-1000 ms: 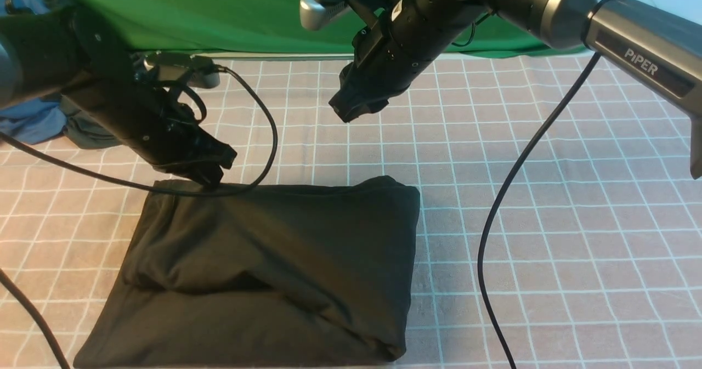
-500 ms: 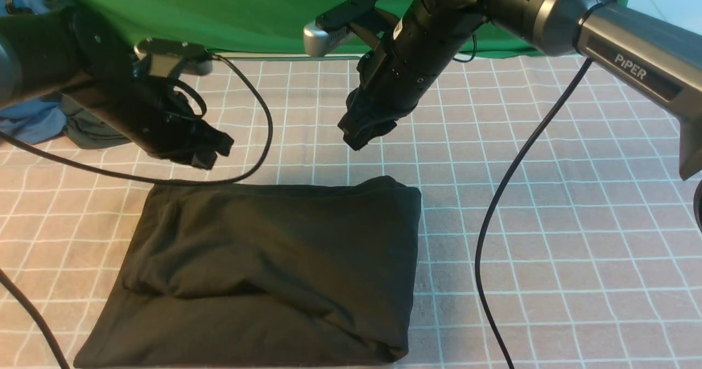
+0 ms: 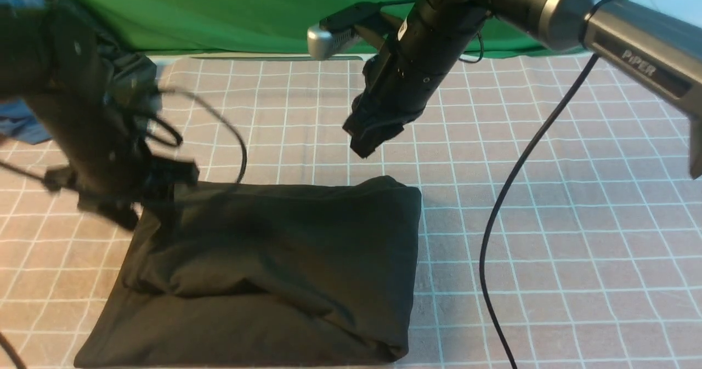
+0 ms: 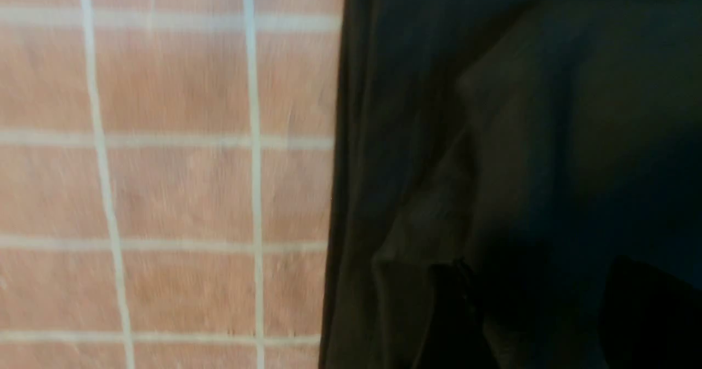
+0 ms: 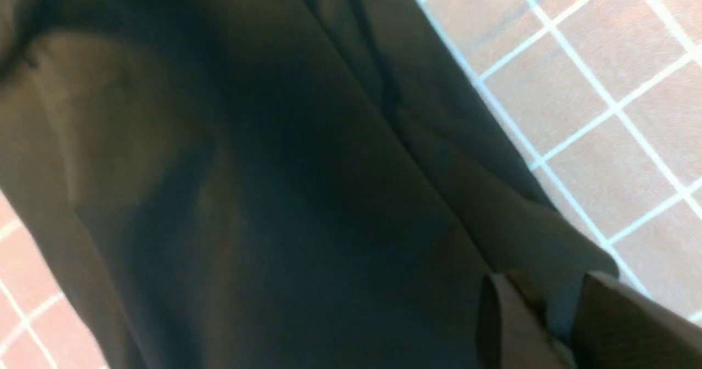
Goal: Fold a long-sleeved shirt over a pink coffee tablecloth.
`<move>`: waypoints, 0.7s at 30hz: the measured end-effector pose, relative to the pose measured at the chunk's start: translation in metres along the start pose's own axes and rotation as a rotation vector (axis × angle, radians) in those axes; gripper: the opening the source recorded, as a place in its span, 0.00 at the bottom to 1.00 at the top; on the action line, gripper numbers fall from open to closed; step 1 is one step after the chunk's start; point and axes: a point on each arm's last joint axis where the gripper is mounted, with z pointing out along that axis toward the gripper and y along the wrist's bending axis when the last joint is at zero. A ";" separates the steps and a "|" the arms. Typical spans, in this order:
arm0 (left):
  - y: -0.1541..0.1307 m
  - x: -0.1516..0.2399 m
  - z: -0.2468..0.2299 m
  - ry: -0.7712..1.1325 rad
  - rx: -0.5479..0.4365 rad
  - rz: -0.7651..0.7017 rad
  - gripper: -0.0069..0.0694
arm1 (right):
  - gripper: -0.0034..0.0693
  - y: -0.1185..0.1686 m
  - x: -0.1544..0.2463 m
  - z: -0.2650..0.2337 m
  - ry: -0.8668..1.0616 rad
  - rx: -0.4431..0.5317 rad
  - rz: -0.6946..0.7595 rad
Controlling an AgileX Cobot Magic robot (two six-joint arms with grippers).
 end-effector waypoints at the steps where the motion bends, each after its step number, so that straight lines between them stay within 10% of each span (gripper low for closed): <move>1: 0.001 0.003 0.004 0.006 -0.008 -0.012 0.58 | 0.35 0.001 0.000 -0.003 -0.005 0.004 0.011; 17: 0.004 0.018 0.024 0.038 -0.029 -0.084 0.70 | 0.36 0.010 -0.001 -0.049 -0.066 0.080 -0.007; 21: 0.003 0.018 0.025 0.042 -0.020 -0.061 0.55 | 0.37 0.011 -0.001 -0.054 -0.075 0.088 -0.019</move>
